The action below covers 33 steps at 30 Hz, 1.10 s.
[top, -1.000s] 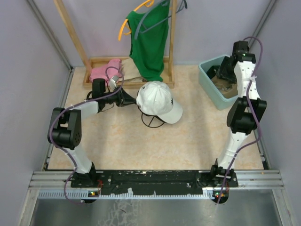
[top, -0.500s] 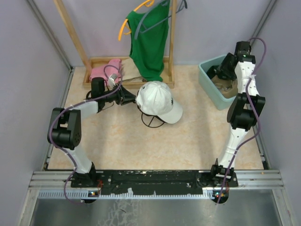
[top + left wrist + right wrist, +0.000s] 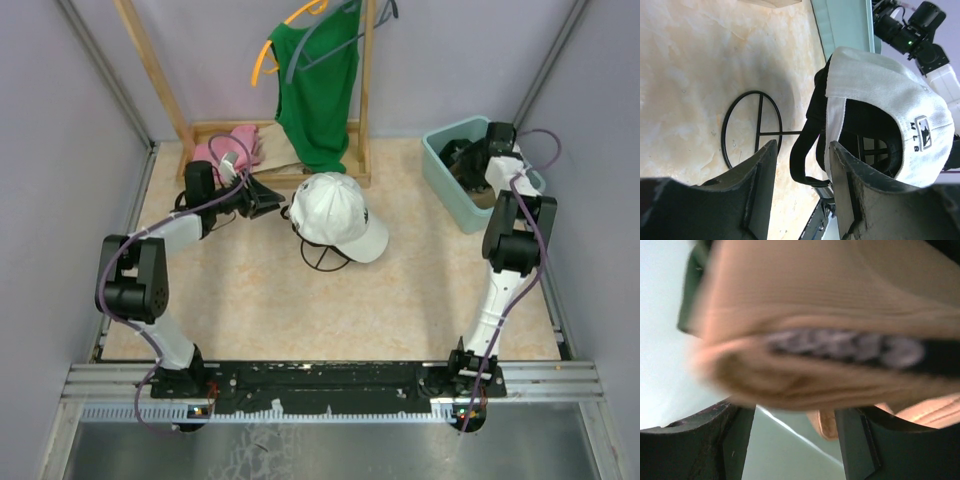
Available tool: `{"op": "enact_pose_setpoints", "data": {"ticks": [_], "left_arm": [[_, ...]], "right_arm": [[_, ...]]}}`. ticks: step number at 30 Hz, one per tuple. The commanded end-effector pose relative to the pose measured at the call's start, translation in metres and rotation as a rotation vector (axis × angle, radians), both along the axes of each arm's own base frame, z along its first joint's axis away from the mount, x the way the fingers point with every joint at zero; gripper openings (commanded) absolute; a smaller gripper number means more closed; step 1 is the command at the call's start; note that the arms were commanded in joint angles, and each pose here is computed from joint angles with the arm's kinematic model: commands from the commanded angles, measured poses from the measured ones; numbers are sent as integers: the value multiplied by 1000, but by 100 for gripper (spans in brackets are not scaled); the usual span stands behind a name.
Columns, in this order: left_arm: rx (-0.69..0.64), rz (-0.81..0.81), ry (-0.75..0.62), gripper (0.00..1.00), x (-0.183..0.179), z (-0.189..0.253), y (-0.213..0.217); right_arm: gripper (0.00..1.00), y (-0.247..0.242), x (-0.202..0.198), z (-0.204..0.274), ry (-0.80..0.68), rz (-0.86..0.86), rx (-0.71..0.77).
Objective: Stack the hats
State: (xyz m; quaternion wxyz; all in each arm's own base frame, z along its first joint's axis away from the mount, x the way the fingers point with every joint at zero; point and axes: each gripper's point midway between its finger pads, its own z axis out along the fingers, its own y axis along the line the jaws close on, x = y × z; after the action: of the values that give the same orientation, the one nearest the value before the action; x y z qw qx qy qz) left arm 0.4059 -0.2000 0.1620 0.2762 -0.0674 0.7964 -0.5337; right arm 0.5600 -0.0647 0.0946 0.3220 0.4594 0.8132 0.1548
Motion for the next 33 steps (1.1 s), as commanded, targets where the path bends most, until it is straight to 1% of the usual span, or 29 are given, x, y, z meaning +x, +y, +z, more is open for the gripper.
{"op": "enact_pose_setpoints", "data": {"ticks": [1, 7, 11, 13, 20, 26, 30, 31, 32, 33], "left_arm": [[15, 24, -41, 52, 0, 13, 7], [26, 39, -39, 52, 0, 13, 13], [31, 46, -37, 52, -1, 12, 15], [33, 50, -37, 52, 0, 12, 17], [34, 60, -41, 52, 4, 13, 20], [31, 59, -45, 52, 8, 15, 21], [33, 60, -47, 52, 10, 16, 23], [32, 60, -48, 52, 10, 17, 23], [32, 60, -48, 52, 10, 18, 23], [33, 63, -50, 52, 11, 18, 24]], "right_arm": [[61, -3, 32, 49, -263, -144, 98], [61, -2, 36, 62, -370, -197, 160], [62, 0, 43, 82, -423, -170, 185], [62, 0, 45, 94, -447, -154, 172], [65, -15, 50, 112, -422, -158, 47], [66, -26, 61, 109, -403, -191, 18], [66, -24, 69, 104, -366, -187, 39], [64, -21, 71, 104, -358, -162, 42], [60, -19, 70, 107, -351, -139, 30], [51, -18, 67, 109, -340, -124, 17]]}}
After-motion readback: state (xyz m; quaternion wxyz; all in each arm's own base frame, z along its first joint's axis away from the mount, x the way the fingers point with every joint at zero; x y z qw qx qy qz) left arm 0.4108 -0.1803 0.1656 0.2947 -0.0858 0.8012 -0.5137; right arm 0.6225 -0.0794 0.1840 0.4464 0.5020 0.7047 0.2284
